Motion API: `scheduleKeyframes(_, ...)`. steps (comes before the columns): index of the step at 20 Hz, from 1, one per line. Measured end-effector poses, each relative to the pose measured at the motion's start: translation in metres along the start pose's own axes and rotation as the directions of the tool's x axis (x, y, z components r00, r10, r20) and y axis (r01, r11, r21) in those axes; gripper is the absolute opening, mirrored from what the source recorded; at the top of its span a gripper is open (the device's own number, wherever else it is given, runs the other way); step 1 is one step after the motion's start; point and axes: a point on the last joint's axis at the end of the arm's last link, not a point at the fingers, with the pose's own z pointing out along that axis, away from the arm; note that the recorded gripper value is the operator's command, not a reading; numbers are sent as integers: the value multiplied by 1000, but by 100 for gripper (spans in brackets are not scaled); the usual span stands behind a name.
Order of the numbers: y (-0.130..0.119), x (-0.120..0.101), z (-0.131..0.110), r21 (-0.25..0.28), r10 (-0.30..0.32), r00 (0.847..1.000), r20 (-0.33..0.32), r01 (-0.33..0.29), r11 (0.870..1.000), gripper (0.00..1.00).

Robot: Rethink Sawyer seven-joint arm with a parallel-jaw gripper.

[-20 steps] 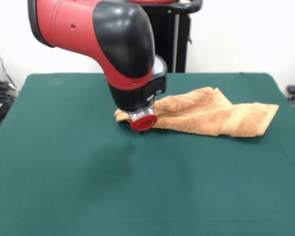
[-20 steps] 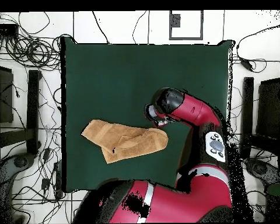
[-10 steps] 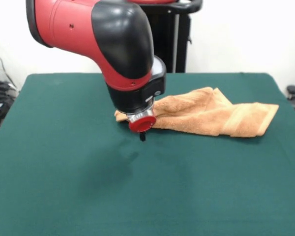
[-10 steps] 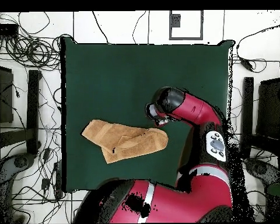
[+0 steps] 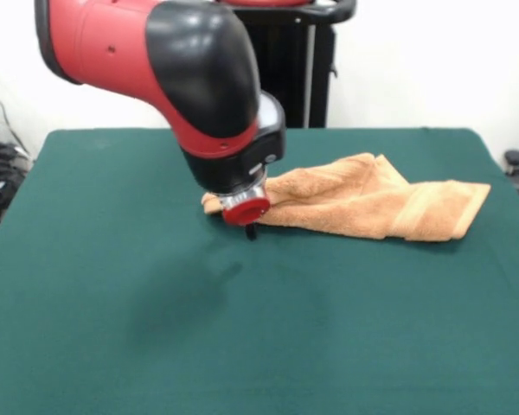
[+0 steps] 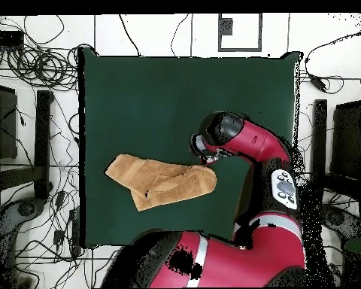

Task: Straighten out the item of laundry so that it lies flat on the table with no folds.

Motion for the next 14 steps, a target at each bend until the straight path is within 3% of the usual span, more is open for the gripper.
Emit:
scheduleKeyframes(5, -23, -12, -8, 105, 42, 983, -178, -24, 994, 100)
scheduleKeyframes(7, -38, -19, -15, 165, 70, 960, -272, -25, 986, 100)
scheduleKeyframes(9, -44, -22, -19, 190, 84, 946, -312, -24, 982, 100)
scheduleKeyframes(11, -54, -30, -25, 223, 103, 917, -385, -16, 975, 100)
scheduleKeyframes(14, -57, -39, -25, 221, 112, 902, -417, -19, 975, 100)
